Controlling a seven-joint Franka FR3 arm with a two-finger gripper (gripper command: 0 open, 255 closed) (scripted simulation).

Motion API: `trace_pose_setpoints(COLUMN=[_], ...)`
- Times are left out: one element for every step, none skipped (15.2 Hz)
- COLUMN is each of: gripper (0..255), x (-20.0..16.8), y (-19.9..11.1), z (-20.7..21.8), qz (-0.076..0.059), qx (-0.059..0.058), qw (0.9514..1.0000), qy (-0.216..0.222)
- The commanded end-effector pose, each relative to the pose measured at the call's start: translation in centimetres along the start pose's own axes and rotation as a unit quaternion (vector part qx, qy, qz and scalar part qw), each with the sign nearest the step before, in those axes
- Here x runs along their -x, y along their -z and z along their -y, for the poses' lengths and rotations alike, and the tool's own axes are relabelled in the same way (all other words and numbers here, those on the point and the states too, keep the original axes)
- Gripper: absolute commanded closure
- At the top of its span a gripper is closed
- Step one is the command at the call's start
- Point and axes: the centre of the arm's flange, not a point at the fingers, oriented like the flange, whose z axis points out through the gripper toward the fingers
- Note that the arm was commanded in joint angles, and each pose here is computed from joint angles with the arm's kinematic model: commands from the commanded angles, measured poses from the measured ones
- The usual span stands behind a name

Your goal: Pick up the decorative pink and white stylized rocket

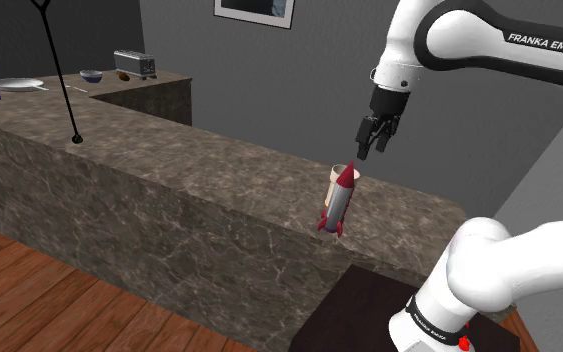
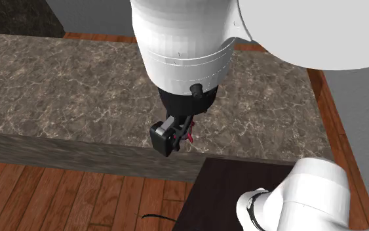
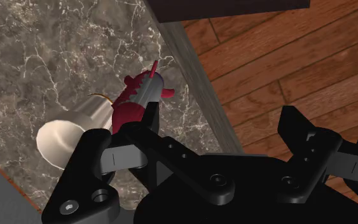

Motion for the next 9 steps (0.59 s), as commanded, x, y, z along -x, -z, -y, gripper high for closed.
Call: trace_pose_setpoints(gripper=[0, 0, 0, 0, 0, 0, 0, 0, 0], x=[0.0, 0.2, 0.4, 0.4, 0.4, 0.2, 0.0, -0.3, -0.7], y=[0.0, -1.2, -2.5, -3.8, -5.2, -6.5, -7.8, -9.2, -10.5], z=[0.0, 0.6, 1.2, 1.7, 2.2, 2.5, 2.9, 3.1, 3.3], qz=[0.0, -0.026, -0.051, -0.076, -0.102, -0.127, -0.152, -0.176, -0.2], qx=[0.0, 0.023, 0.046, 0.069, 0.092, 0.114, 0.136, 0.158, 0.18], qw=[1.0, 0.999, 0.9959, 0.9909, 0.9838, 0.9747, 0.9636, 0.9505, 0.9356], qy=[0.0, -0.029, -0.058, -0.087, -0.116, -0.145, -0.173, -0.201, -0.228])
